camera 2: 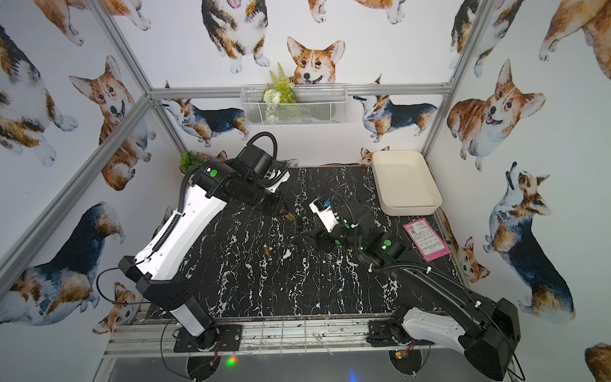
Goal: Open the lipstick cap
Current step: Open the cover of the lipstick.
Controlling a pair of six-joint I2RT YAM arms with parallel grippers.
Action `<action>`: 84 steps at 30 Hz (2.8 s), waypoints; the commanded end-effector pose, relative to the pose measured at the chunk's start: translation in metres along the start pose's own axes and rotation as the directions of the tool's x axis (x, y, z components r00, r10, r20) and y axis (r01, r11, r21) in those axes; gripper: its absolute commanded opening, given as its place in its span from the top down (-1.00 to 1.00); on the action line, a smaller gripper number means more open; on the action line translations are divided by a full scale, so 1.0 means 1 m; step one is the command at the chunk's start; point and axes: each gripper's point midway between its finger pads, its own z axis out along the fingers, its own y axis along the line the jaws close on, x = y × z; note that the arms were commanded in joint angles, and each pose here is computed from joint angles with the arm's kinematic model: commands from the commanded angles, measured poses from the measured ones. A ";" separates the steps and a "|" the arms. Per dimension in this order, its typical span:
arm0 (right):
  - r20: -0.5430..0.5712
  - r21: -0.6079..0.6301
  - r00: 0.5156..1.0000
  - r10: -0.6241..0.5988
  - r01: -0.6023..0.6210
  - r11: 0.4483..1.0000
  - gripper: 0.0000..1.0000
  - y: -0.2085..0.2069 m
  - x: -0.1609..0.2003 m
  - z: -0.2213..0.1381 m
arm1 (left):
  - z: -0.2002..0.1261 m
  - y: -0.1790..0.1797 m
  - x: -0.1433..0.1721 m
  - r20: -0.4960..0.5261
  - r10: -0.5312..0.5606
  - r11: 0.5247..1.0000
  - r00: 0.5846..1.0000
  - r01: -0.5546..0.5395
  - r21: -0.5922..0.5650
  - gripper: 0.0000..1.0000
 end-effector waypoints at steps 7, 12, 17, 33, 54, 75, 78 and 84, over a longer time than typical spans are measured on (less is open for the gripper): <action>0.095 -0.020 0.987 -0.129 0.132 0.991 -0.37 0.018 -0.025 0.003 | 0.008 -0.011 0.023 -0.088 -0.007 1.000 0.996 0.008 0.011 0.76; 0.089 -0.034 0.987 -0.132 0.135 0.990 -0.36 0.020 -0.023 0.008 | 0.007 -0.020 0.025 -0.097 -0.015 0.998 0.995 0.021 0.056 0.76; 0.077 -0.038 0.988 -0.133 0.137 0.990 -0.31 0.019 -0.020 0.016 | 0.005 -0.025 0.028 -0.106 -0.013 0.997 0.994 0.021 0.076 0.76; 0.060 -0.040 0.986 -0.155 0.157 0.987 0.04 0.018 -0.021 0.028 | 0.005 -0.029 0.036 -0.132 -0.001 0.997 0.991 0.012 0.083 0.74; 0.038 -0.051 0.991 -0.127 0.129 0.990 1.00 0.019 -0.008 0.020 | 0.004 -0.022 0.033 -0.134 -0.006 0.998 0.991 0.014 0.056 0.83; -0.009 -0.014 0.993 -0.121 0.120 0.993 1.00 0.011 0.017 0.014 | -0.007 -0.015 0.022 -0.099 -0.018 0.998 0.995 0.025 0.063 1.00; -0.025 -0.016 0.993 -0.117 0.117 0.993 1.00 0.011 0.022 0.015 | -0.010 -0.013 0.020 -0.086 -0.022 0.998 0.996 0.027 0.057 1.00; -0.004 -0.003 0.994 -0.112 0.112 0.994 1.00 0.009 0.019 0.010 | -0.014 0.007 0.012 -0.044 -0.039 0.999 0.998 0.038 -0.025 1.00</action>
